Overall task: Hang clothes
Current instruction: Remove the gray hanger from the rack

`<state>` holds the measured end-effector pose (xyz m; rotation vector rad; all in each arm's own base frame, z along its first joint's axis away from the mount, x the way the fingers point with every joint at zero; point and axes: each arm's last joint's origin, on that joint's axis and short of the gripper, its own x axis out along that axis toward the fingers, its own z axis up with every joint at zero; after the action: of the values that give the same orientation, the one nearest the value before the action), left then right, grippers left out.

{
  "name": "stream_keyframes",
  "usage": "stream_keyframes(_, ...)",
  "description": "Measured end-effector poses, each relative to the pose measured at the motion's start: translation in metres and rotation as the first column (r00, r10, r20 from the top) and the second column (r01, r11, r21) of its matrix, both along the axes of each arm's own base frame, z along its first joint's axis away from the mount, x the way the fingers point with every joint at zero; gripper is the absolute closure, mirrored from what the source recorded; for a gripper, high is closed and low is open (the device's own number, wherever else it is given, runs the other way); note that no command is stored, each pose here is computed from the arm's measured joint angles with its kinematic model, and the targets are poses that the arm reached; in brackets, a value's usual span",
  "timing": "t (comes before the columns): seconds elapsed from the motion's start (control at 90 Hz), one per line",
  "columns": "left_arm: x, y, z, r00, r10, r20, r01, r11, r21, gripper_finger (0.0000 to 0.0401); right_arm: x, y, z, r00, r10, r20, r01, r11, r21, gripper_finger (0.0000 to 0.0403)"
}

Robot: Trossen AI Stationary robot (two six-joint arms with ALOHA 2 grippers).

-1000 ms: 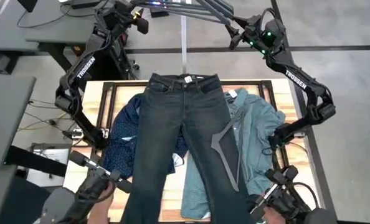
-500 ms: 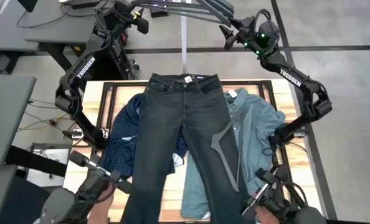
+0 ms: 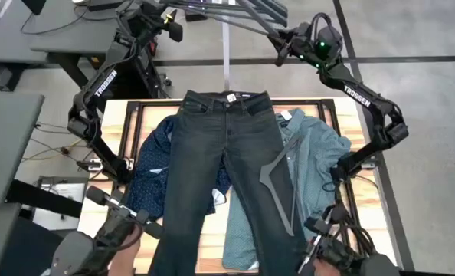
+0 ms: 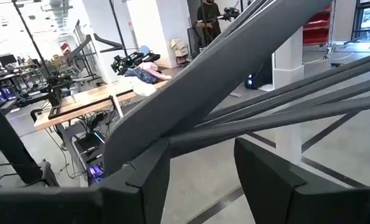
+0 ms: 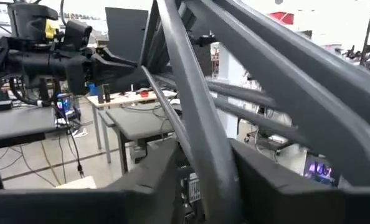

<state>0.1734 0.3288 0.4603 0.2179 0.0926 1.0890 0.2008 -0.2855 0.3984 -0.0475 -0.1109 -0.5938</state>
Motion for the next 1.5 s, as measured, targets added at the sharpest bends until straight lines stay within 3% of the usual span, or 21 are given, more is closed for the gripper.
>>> stream_keyframes(0.1, 0.002, -0.001, 0.000, 1.000, -0.005, -0.001, 0.005, 1.000, -0.002, 0.0240, 0.000, -0.001, -0.004, 0.999, 0.025, -0.031, -0.024, 1.000, 0.015, 0.0374)
stream_keyframes(0.289, 0.006, -0.007, 0.000, 1.000, -0.022, -0.021, 0.022, 1.000, -0.012, 0.0240, -0.009, 0.006, 0.007, 1.000, 0.005, -0.018, -0.005, 1.000, -0.008, 0.0374)
stream_keyframes(0.533, 0.012, -0.025, 0.010, 0.997, -0.061, -0.054, 0.062, 0.998, 0.021, 0.0240, -0.029, 0.029, 0.045, 0.998, -0.017, -0.065, 0.015, 0.999, -0.031, 0.0374)
stream_keyframes(0.678, 0.013, -0.041, 0.019, 0.993, -0.085, -0.078, 0.089, 0.995, 0.041, 0.0240, -0.040, 0.054, 0.066, 0.995, -0.002, -0.098, 0.001, 1.000, -0.009, 0.0374)
stream_keyframes(0.889, 0.013, -0.068, 0.029, 0.987, -0.133, -0.093, 0.135, 0.991, 0.017, 0.0240, -0.053, 0.100, 0.083, 0.990, 0.067, -0.124, -0.054, 0.993, 0.106, 0.0374)
stream_keyframes(1.222, 0.016, -0.150, 0.049, 0.942, -0.325, -0.084, 0.320, 0.945, -0.068, 0.0239, -0.090, 0.182, 0.096, 0.970, 0.198, -0.140, -0.169, 0.966, 0.195, 0.0374)
stream_keyframes(1.344, 0.024, -0.179, 0.046, 0.904, -0.425, -0.056, 0.412, 0.898, -0.155, 0.0239, -0.102, 0.205, 0.087, 0.942, 0.296, -0.161, -0.234, 0.919, 0.319, 0.0374)
stream_keyframes(1.5, 0.038, -0.207, 0.034, 0.857, -0.516, 0.013, 0.490, 0.806, -0.331, 0.0239, -0.113, 0.231, 0.071, 0.840, 0.513, -0.174, -0.361, 0.770, 0.526, 0.0374)
